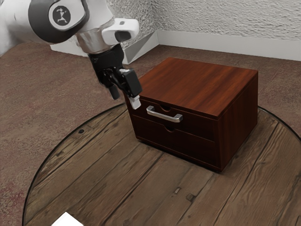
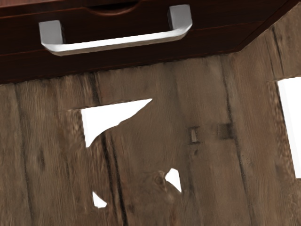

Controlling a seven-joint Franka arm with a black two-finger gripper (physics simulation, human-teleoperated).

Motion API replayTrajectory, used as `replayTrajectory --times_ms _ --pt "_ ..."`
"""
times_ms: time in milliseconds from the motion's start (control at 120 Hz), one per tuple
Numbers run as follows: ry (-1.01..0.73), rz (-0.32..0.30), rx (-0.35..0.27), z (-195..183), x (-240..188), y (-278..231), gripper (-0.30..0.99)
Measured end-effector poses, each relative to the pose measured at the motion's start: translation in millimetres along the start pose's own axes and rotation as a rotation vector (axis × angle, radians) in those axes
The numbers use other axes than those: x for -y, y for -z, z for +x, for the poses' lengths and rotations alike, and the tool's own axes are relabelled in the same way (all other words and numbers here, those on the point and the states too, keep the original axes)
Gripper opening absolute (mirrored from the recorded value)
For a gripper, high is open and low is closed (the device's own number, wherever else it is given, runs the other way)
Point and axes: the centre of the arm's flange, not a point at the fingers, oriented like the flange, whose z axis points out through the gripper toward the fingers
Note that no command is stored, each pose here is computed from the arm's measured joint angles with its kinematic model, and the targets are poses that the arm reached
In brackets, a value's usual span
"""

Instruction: Pull the drawer handle with one arm to open the drawer

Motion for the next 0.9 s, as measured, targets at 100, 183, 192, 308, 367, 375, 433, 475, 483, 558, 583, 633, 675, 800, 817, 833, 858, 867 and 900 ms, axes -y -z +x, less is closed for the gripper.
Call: replayTrajectory --times_ms 100,183,192,308,367,375,433,475,483,558,583,633,675,800,817,833,858,867,900 --pt "-0.013 0.000 0.017 5 -28 -10 0.67" --pt "0.036 0.007 0.008 1 -16 -5 0.67" --pt "0.041 0.010 0.006 1 -15 -4 0.67" --pt "0.179 0.029 0.004 -15 9 11 0.67" --pt "0.301 -0.004 0.013 -24 18 17 0.67" --pt "0.320 -0.011 0.014 -24 19 18 0.67" --pt "0.481 -0.044 0.023 -30 27 21 0.67" --pt "0.601 -0.064 0.039 -32 34 20 0.67" --pt "0.625 -0.067 0.043 -32 36 19 0.67" --pt "0.821 -0.070 0.073 -33 49 13 0.67" --pt "0.881 -0.065 0.080 -33 53 12 0.67" --pt "0.989 -0.050 0.083 -33 58 10 0.67" --pt "1.066 -0.039 0.086 -31 60 6 0.67" --pt "1.241 -0.008 0.083 -21 44 -25 0.67" --pt "1.260 -0.006 0.078 -20 41 -29 0.67" --pt "1.279 -0.005 0.072 -18 38 -33 0.67" --pt "1.305 -0.001 0.060 -16 33 -36 0.67" --pt "1.314 0.000 0.056 -15 32 -37 0.67" --pt "1.346 0.001 0.035 -11 25 -39 0.67"
